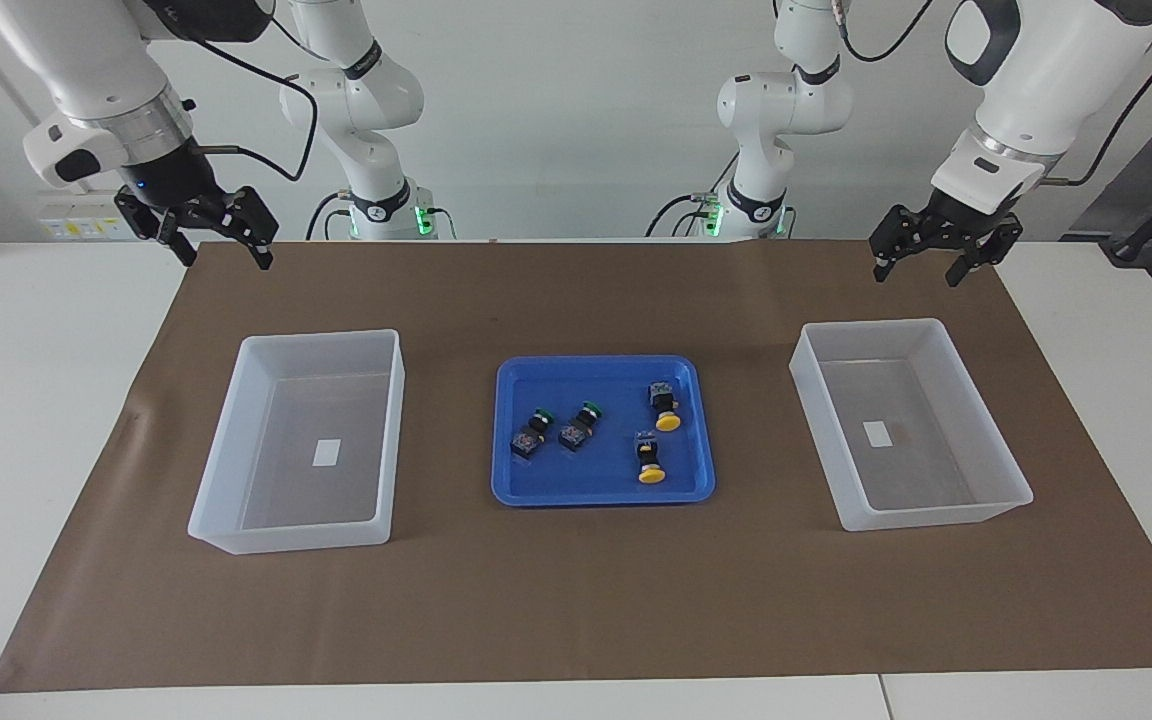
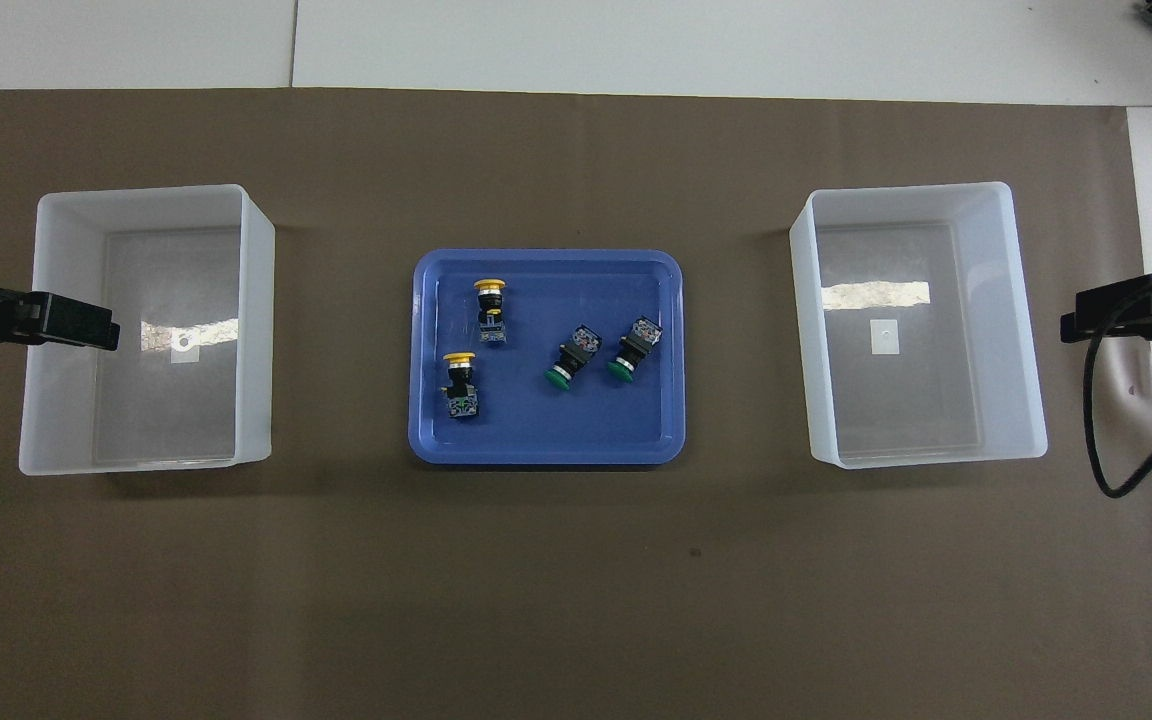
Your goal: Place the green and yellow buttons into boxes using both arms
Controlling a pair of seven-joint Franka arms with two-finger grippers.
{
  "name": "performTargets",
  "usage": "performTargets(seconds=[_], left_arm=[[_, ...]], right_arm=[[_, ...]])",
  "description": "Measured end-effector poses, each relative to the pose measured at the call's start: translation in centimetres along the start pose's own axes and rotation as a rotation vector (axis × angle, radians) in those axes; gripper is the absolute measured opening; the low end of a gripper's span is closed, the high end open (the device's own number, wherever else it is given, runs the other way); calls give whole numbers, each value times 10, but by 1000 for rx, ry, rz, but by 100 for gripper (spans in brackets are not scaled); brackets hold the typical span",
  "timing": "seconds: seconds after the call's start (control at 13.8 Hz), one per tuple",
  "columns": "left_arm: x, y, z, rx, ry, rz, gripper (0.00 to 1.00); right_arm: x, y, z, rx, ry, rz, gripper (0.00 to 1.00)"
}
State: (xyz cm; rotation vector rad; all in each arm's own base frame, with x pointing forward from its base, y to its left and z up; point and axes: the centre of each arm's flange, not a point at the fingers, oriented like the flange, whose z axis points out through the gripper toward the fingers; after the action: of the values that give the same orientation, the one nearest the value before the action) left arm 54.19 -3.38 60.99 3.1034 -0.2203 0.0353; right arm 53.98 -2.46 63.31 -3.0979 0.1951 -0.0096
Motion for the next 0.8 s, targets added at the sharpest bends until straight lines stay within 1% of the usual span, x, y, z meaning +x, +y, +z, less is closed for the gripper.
performTargets(seconds=[0.8], left_arm=[[0,-3,0,0,-1,-7,100]], right_arm=[[0,0,0,0,0,0,100]])
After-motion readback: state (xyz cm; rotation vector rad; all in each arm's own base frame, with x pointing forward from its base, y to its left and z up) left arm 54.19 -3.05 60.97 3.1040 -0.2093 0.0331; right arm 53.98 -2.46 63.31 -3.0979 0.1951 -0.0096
